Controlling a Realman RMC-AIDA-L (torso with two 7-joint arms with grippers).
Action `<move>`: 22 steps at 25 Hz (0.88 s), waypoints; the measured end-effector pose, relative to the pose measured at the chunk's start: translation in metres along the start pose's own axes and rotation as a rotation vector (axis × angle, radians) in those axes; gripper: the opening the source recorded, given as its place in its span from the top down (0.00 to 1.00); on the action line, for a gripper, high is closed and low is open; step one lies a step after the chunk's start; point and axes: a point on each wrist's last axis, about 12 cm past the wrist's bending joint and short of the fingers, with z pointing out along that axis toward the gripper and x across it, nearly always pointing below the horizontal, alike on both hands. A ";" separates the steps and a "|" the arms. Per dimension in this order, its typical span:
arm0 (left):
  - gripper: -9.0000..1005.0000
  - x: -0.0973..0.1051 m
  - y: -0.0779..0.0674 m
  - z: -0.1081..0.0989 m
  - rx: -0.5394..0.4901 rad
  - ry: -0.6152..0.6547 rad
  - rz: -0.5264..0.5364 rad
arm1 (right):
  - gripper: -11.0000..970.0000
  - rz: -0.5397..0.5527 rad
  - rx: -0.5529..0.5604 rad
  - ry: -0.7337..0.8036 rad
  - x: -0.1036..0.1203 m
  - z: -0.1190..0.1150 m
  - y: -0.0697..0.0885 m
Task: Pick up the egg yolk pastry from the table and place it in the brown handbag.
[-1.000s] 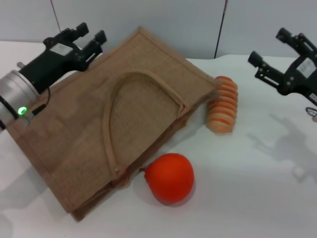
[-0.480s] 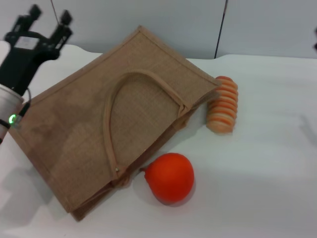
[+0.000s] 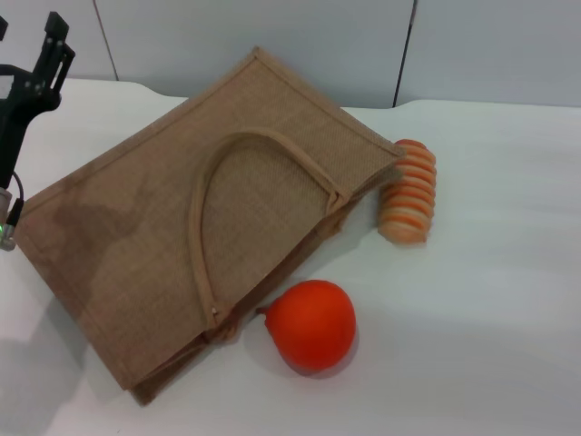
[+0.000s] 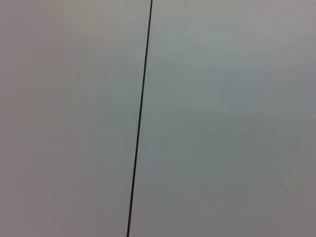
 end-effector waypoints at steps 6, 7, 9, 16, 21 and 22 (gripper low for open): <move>0.24 -0.001 -0.004 -0.001 0.012 -0.014 -0.015 | 0.10 -0.001 0.004 -0.003 0.000 -0.001 -0.002; 0.24 -0.001 -0.005 -0.001 0.015 -0.017 -0.019 | 0.10 -0.001 0.005 -0.005 -0.001 -0.001 -0.002; 0.24 -0.002 -0.007 -0.001 0.025 -0.027 -0.024 | 0.10 0.000 0.008 -0.016 -0.002 -0.001 -0.003; 0.24 -0.006 -0.008 -0.004 0.039 -0.060 -0.031 | 0.10 0.001 0.003 -0.076 -0.009 -0.002 -0.002; 0.24 -0.009 0.002 -0.014 -0.015 -0.078 -0.024 | 0.10 0.005 -0.012 -0.076 -0.009 0.000 0.001; 0.24 -0.012 0.004 -0.015 -0.024 -0.095 -0.020 | 0.10 0.010 -0.016 -0.080 -0.010 0.000 0.002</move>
